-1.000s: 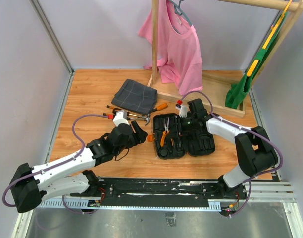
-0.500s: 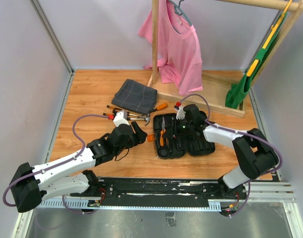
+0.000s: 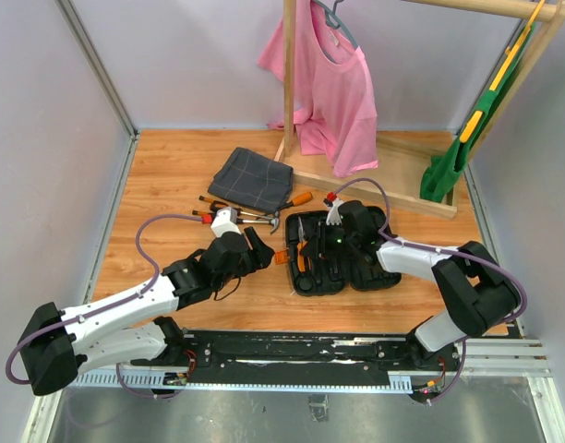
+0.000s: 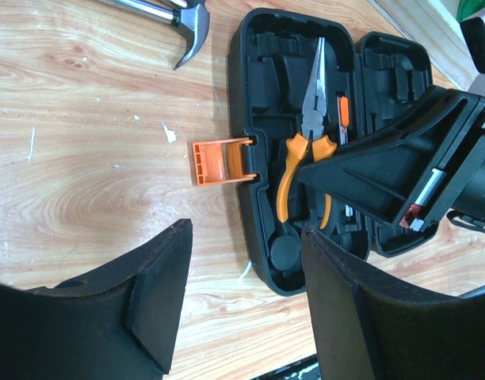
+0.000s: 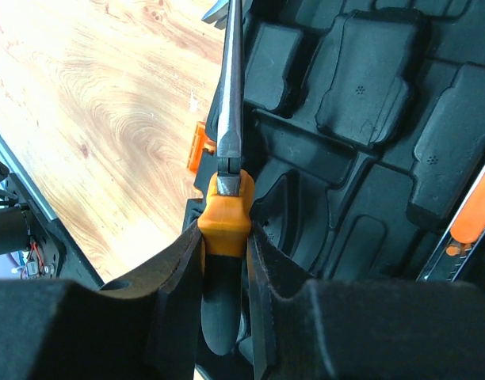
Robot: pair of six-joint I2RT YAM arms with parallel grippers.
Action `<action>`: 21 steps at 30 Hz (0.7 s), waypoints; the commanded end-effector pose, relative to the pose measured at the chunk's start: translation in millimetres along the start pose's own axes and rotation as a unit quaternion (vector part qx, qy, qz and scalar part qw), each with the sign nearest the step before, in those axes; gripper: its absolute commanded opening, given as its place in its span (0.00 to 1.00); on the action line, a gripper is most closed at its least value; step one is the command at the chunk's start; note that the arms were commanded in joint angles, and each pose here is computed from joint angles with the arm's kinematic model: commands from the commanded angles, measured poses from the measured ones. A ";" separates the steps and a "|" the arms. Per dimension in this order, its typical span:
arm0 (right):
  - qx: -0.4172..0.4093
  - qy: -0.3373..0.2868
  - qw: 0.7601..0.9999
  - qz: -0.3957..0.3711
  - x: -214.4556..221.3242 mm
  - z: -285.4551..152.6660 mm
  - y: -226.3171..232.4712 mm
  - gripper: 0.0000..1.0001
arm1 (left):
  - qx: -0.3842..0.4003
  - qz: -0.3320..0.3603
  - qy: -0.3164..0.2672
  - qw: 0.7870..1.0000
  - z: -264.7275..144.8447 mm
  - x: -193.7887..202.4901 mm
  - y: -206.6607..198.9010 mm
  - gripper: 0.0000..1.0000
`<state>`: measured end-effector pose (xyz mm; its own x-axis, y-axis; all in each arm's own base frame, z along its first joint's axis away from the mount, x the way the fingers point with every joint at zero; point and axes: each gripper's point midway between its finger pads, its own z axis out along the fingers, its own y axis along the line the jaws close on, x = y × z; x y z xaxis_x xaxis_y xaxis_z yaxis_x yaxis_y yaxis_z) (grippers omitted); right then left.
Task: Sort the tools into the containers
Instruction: Place the pliers in the storage box.
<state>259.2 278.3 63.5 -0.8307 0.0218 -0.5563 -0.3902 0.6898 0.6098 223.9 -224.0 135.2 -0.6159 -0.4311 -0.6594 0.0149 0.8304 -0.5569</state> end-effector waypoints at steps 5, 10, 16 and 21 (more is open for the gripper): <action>0.026 0.001 0.999 -0.023 4.0 1.9 -7.4 0.30 | 0.002 -0.004 -0.003 1.000 0.8 1.4 -0.5 0.61; 0.030 0.011 0.999 -0.023 9.1 3.4 -11.5 0.33 | 0.003 -0.004 -0.004 1.000 1.4 0.9 -2.0 0.61; 0.030 0.019 0.999 -0.024 11.9 4.8 -12.0 0.34 | 0.003 -0.002 -0.001 1.000 3.2 2.1 -3.3 0.61; 0.044 0.033 0.998 -0.041 12.7 1.7 -15.7 0.34 | 0.003 -0.001 -0.001 1.000 4.1 1.9 -4.2 0.61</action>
<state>259.7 267.5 47.3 -0.8295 -0.0180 -0.5583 -0.3871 0.7391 0.5513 223.4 -225.5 129.7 -0.6276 -0.4224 -0.6540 0.0100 0.8356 -0.5492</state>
